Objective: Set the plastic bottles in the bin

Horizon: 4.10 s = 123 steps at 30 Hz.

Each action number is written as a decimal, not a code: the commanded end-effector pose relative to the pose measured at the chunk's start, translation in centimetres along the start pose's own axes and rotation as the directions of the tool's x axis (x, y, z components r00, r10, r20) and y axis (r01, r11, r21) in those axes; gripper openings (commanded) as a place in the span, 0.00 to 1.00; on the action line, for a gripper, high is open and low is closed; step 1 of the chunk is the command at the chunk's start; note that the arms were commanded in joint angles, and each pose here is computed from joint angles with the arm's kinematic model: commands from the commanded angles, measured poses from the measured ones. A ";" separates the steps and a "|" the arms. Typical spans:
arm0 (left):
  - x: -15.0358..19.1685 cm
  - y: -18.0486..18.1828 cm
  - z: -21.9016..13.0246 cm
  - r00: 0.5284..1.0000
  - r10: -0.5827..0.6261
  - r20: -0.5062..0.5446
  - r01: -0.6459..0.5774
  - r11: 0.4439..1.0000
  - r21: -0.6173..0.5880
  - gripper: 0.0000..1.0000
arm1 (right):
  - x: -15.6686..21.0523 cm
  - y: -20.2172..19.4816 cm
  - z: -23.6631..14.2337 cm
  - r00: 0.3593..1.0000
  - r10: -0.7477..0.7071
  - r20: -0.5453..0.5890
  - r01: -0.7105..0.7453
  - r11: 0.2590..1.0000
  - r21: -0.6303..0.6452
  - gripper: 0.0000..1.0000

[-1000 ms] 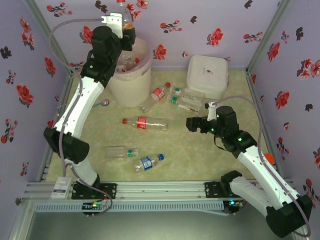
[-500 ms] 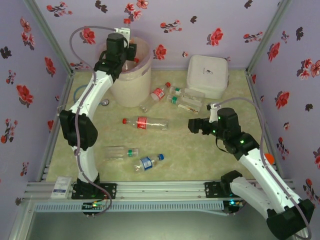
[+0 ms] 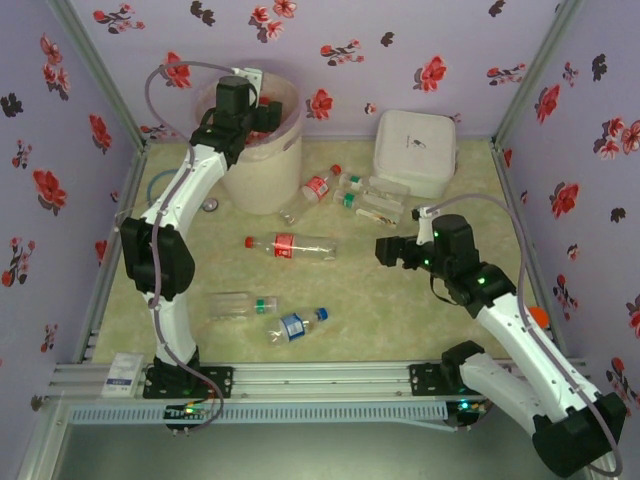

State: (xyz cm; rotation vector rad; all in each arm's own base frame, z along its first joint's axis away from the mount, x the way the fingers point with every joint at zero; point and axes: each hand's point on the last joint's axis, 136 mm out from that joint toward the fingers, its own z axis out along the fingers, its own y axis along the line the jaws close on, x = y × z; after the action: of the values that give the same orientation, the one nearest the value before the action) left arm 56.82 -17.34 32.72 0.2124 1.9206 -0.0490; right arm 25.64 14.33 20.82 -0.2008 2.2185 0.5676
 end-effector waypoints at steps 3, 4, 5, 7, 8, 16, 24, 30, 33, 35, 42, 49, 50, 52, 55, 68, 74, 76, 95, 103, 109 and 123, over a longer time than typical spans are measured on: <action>-3.7 0.9 -3.1 0.998 0.017 0.057 -0.017 1.000 0.001 0.93 | -0.8 0.0 0.2 1.000 -0.003 0.022 0.003 1.000 0.004 0.98; -3.9 1.0 -3.3 0.998 0.020 0.056 -0.020 1.000 0.001 0.93 | -0.7 0.0 0.3 1.000 -0.003 0.019 0.003 1.000 0.002 0.97; -4.1 1.0 -3.6 0.998 0.020 0.057 -0.020 1.000 0.001 0.93 | -0.7 0.0 0.3 1.000 -0.003 0.018 0.003 1.000 0.001 0.97; -4.4 1.2 -4.3 0.998 0.024 0.054 -0.024 1.000 -0.001 0.94 | -0.6 0.0 0.4 1.000 -0.006 0.013 0.006 1.000 0.000 0.97; -4.6 1.3 -4.9 0.998 0.023 0.056 -0.023 1.000 -0.003 0.94 | -0.5 0.0 0.4 1.000 -0.009 0.008 0.009 1.000 0.001 0.97; -6.9 2.7 -12.9 0.995 0.047 0.091 -0.046 0.999 -0.010 0.99 | 0.4 0.4 1.2 0.997 -0.065 -0.039 0.064 0.998 -0.029 0.95; 1.4 2.4 -20.8 0.996 -0.028 -0.082 0.028 1.000 0.001 1.00 | 0.3 4.8 2.9 0.883 -0.468 0.023 0.467 0.875 -0.127 0.93; 12.9 1.8 -22.6 0.937 -0.245 -0.248 0.252 0.968 -0.007 0.98 | 1.5 6.7 5.6 0.719 -0.683 -0.126 0.638 0.721 -0.270 0.96; 17.1 1.1 -22.9 0.898 -0.334 -0.285 0.347 0.938 -0.002 1.00 | 2.4 7.4 7.2 0.608 -0.776 -0.168 0.699 0.623 -0.350 0.98; 18.5 0.5 -23.1 0.862 -0.438 -0.254 0.460 0.888 0.029 0.99 | 3.3 7.9 8.3 0.531 -0.827 -0.185 0.725 0.557 -0.406 0.99; 21.7 -1.6 -22.2 0.729 -0.620 -0.289 0.666 0.740 0.092 1.00 | 5.3 8.7 13.0 0.330 -0.917 -0.224 0.782 0.398 -0.479 0.99; 23.4 -1.2 -21.3 0.674 -0.678 -0.294 0.716 0.698 0.031 1.00 | 6.5 8.3 17.9 0.276 -0.930 -0.243 0.794 0.363 -0.488 0.99; 23.5 -1.1 -21.3 0.673 -0.679 -0.294 0.716 0.698 0.027 1.00 | 6.7 8.2 18.6 0.275 -0.930 -0.244 0.797 0.363 -0.483 0.98; 23.6 -0.9 -21.3 0.673 -0.682 -0.287 0.716 0.698 0.021 1.00 | 7.4 8.0 19.6 0.264 -0.932 -0.247 0.794 0.355 -0.494 0.97; 24.0 -0.8 -21.2 0.665 -0.690 -0.286 0.722 0.692 0.010 1.00 | 8.3 7.6 21.0 0.258 -0.928 -0.268 0.786 0.363 -0.500 0.95; 24.6 -0.4 -21.8 0.632 -0.724 -0.276 0.753 0.659 -0.006 0.99 | 8.1 8.5 20.7 0.346 -0.909 -0.232 0.776 0.416 -0.474 0.51; 21.4 -1.6 -22.3 0.573 -0.787 -0.230 0.820 0.550 0.161 1.00 | 7.3 9.2 16.5 0.468 -0.860 -0.202 0.733 0.506 -0.455 0.46; 20.3 -2.5 -22.3 0.522 -0.820 -0.234 0.847 0.468 0.252 1.00 | 7.0 9.6 15.4 0.532 -0.827 -0.182 0.711 0.553 -0.435 0.46; 18.8 -9.8 -19.2 0.532 -0.793 -0.296 0.819 0.393 0.419 0.99 | 7.1 13.2 11.7 0.753 -0.656 -0.043 0.568 0.682 -0.460 0.46; 18.9 -10.1 -18.4 0.557 -0.777 -0.293 0.813 0.436 0.386 0.93 | 8.2 14.3 11.7 0.748 -0.663 -0.030 0.562 0.656 -0.504 0.47; 19.1 -9.8 -18.3 0.553 -0.783 -0.286 0.817 0.440 0.373 0.79 | 8.8 14.4 11.6 0.744 -0.667 -0.037 0.560 0.654 -0.509 0.48; 18.7 -8.7 -19.1 0.595 -0.761 -0.259 0.795 0.510 0.328 0.41 | 9.6 14.0 11.0 0.721 -0.692 -0.038 0.577 0.630 -0.520 1.00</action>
State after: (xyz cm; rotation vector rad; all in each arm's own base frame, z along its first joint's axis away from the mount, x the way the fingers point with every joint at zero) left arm 31.08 -21.37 19.66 -0.4420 1.9521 -1.1365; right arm 22.96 32.31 11.62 -1.3154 2.0030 0.6785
